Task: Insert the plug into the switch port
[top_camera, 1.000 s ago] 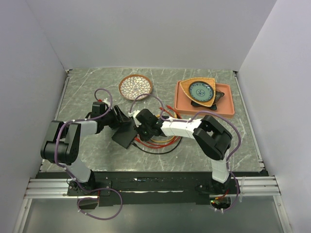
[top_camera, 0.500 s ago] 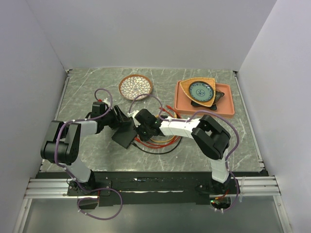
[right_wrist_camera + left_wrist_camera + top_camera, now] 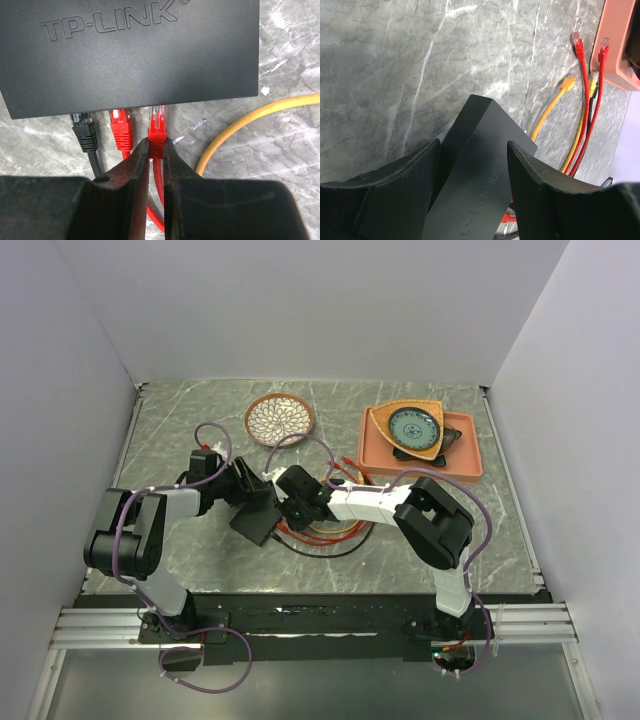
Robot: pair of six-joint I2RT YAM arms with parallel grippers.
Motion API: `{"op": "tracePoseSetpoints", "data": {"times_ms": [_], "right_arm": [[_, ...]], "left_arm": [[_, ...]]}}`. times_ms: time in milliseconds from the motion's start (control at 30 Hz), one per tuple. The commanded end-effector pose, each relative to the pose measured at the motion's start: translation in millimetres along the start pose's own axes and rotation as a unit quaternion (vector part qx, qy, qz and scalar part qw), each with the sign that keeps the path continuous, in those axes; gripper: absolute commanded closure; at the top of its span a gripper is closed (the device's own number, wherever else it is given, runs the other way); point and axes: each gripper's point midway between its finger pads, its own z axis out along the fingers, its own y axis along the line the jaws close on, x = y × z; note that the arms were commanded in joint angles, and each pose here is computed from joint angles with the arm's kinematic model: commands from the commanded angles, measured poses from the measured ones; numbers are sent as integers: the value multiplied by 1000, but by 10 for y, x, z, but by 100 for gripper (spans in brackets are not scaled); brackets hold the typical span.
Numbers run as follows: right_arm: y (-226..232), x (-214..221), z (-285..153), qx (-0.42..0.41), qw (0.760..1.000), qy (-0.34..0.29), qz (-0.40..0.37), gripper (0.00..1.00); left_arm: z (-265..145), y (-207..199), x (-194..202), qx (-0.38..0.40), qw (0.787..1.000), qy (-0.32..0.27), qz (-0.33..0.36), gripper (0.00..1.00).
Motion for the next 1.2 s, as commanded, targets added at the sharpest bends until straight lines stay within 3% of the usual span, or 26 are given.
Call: {"op": "tracePoseSetpoints", "data": {"times_ms": [0,267,733,1167], "right_arm": [[45,-577,-241,7,996,-94,-1,100],[53,-682,-343,5,994,-112,0,100],[-14,-380,0,12,998,-56,-29,100],[-1,-484,-69,2,994,-75,-83,100]], "left_arm": [[4,269,508,-40,996,78,-14,37],[14,247,509,-38,996,80,-14,37],[18,205,529,-31,996,88,-3,37],[45,155,579,-24,995,98,10,37]]}}
